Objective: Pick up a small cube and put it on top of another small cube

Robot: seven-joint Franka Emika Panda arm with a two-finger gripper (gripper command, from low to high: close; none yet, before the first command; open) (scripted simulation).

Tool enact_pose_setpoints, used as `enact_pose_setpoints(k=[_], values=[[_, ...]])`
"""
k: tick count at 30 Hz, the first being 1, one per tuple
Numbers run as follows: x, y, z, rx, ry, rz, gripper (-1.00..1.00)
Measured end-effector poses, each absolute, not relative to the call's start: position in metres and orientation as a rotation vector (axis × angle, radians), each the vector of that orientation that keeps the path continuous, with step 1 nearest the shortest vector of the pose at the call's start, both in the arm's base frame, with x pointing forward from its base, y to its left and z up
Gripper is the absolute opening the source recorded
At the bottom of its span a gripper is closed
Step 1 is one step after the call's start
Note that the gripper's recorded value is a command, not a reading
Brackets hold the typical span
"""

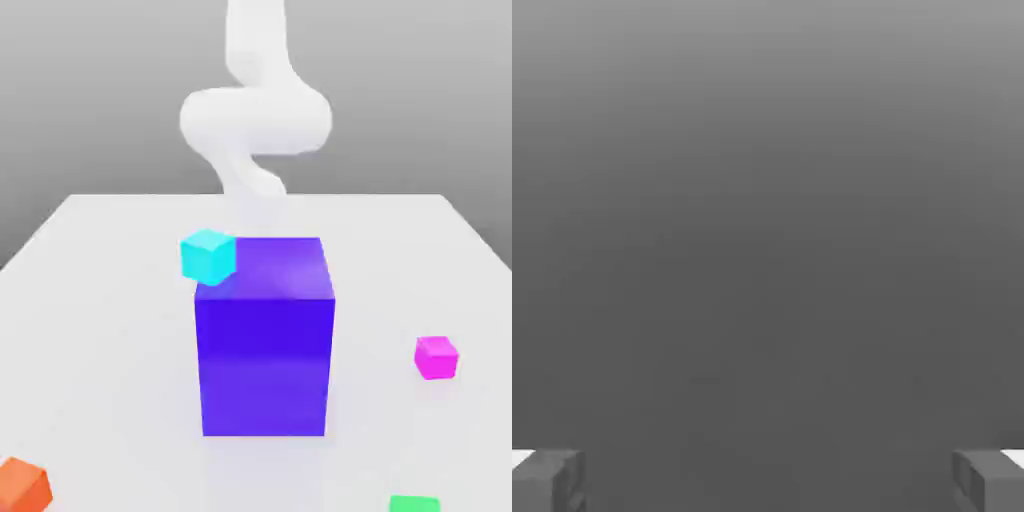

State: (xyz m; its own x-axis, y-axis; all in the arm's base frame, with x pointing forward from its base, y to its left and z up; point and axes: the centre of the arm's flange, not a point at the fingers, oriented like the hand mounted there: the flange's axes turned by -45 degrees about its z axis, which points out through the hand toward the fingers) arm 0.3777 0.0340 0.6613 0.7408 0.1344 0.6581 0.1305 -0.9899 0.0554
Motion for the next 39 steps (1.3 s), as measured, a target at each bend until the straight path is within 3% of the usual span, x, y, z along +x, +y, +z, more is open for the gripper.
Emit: enact_pose_setpoints(k=[4,9,14,20,27,28,34,39], values=[[0.411,0.105,0.562,2.913,0.689,0.883,0.0],[0.404,0.187,0.44,2.788,1.24,0.615,0.0],[0.353,0.25,0.324,2.553,1.754,0.352,0.0],[0.251,0.286,0.205,2.133,2.299,0.043,0.0],[0.241,0.284,0.133,2.089,2.349,0.001,0.0],[0.241,0.283,0.128,2.088,2.349,0.001,-1.0],[0.24,0.283,0.125,2.087,2.349,-0.002,-1.0],[0.241,0.285,0.161,2.089,2.348,-0.001,-1.0]])
